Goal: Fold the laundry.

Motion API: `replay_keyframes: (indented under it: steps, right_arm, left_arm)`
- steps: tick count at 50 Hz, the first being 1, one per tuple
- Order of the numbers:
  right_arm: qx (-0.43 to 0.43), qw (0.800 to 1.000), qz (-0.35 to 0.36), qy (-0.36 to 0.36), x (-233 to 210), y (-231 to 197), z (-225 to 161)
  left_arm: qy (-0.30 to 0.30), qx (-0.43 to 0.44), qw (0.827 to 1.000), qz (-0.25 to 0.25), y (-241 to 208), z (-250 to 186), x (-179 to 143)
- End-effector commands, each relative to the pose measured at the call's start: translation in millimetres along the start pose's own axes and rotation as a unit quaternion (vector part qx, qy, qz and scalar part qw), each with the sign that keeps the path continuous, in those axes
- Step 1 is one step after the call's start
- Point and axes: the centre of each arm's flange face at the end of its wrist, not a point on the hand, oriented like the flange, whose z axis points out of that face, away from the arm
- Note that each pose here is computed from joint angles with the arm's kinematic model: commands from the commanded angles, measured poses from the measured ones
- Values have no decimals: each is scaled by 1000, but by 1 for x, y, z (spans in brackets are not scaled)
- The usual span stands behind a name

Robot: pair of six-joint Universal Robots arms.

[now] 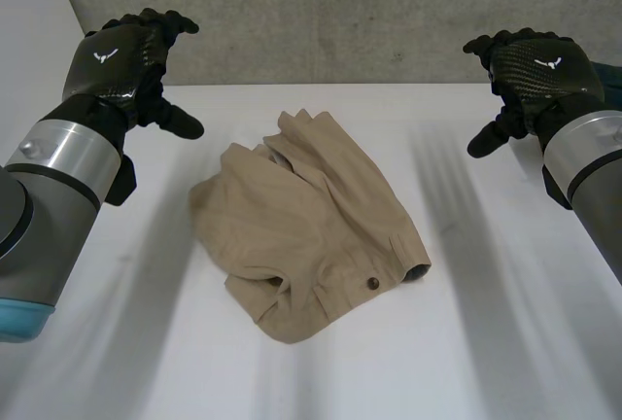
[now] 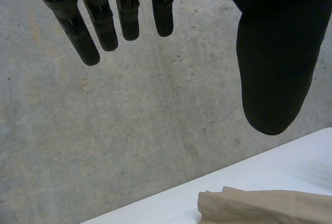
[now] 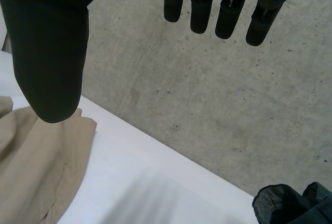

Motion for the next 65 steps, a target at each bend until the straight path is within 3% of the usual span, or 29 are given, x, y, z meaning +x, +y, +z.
replay_keyframes:
  steps: [1,8,12,17,20,22,28,40,50,57,62,65]
  right_arm:
    - [7,1000,-4,-1,-2,2,0]
    - [8,1000,-4,0,-2,-1,0]
    - [-20,1000,-13,-9,-5,4,-6]
    - [-84,995,-22,-41,-18,16,-23]
    - [-118,988,-21,-92,-48,31,-35]
    - [-140,980,-23,-137,-78,46,-45]
    - [-151,971,-1,-187,-115,65,-57]
    - [-147,958,15,-247,-183,115,-54]
    - [-152,960,6,-235,-186,125,-46]
    - [-112,975,6,-193,-162,89,-36]
    - [-59,986,-33,-152,-123,43,-26]
    - [-27,988,-84,-124,-98,11,-25]
  left_arm:
    - [1,3,1000,3,-2,1,1]
    - [23,2,999,24,-2,1,4]
    - [63,-9,996,61,7,3,9]
    - [102,-68,981,153,53,19,-14]
    - [115,-105,967,200,85,26,-28]
    - [122,-118,960,222,98,29,-33]
    - [128,-162,936,284,141,38,-56]
    - [199,-167,922,285,180,49,-52]
    - [209,-173,920,283,194,51,-47]
    - [206,-166,920,289,188,51,-41]
    - [186,-107,931,296,128,52,-29]
    - [187,-79,940,276,100,45,-16]
